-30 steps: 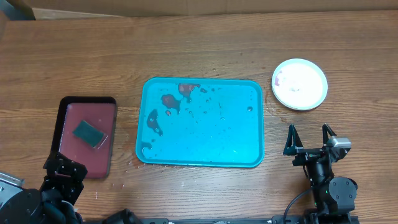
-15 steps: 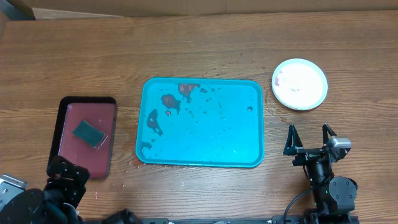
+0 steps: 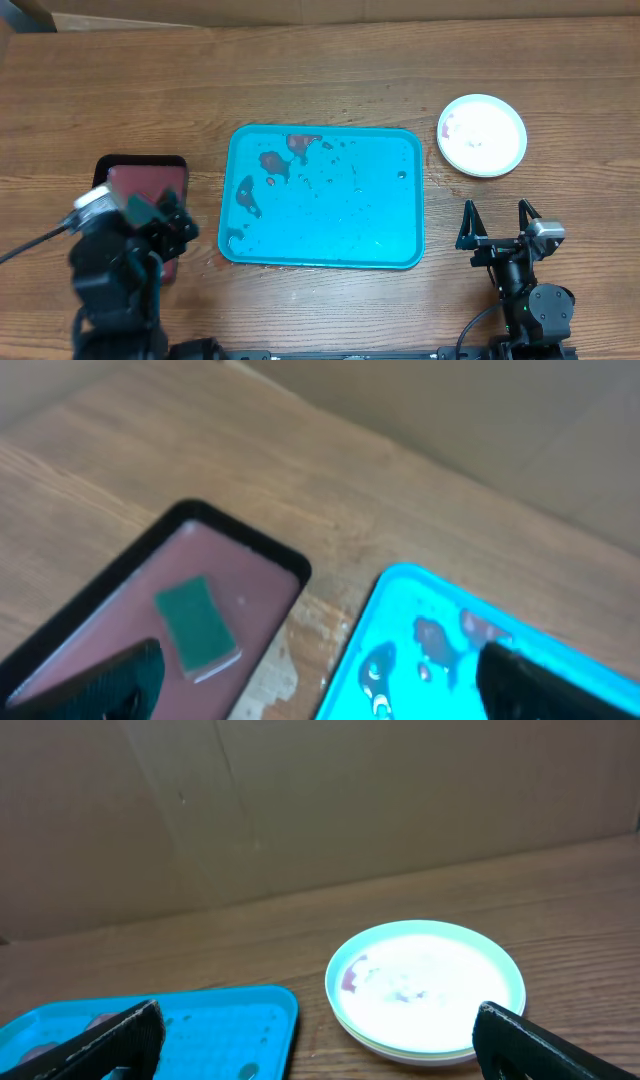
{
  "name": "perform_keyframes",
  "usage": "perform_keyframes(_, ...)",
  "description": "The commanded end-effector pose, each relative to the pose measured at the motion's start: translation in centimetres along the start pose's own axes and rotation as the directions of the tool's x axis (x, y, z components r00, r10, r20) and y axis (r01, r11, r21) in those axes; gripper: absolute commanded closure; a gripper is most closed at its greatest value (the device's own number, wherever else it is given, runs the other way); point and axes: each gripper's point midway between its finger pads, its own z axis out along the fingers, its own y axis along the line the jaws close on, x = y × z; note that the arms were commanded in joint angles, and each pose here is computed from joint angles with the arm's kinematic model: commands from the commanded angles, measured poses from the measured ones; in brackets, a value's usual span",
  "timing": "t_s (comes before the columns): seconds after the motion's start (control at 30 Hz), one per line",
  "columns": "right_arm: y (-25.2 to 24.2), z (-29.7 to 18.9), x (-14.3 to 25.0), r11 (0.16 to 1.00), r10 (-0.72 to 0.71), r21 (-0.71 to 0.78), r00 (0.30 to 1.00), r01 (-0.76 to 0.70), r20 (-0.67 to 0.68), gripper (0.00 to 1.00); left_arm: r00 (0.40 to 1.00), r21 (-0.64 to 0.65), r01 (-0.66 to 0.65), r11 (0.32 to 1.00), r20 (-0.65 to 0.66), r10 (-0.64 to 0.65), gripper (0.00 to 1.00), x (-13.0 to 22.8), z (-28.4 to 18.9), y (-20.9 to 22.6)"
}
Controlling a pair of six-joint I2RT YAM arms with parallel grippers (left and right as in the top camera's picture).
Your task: Clean dirty plates on tray and stack at the side
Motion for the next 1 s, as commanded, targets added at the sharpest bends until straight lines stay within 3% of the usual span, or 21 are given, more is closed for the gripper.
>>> perform_keyframes(0.0,-0.2,0.0,0.1,1.0,-0.004,0.005,1.0,0.004,0.005,0.0,0.996,0.056,-0.081,0.995,-0.027,0.083,0.0,3.0,2.9,-0.5)
perform_keyframes(0.37,-0.2,0.0,0.1,1.0,-0.004,0.005,1.0,0.004,0.006,0.0,0.971,0.244,-0.172,0.954,0.203,0.123,0.0,5.8,5.9,-3.6)
perform_keyframes(0.97,-0.2,0.0,0.1,1.0,-0.004,0.005,1.0,0.004,0.005,0.0,0.915,0.295,-0.196,0.935,0.398,0.066,0.0,8.8,5.3,-2.6)
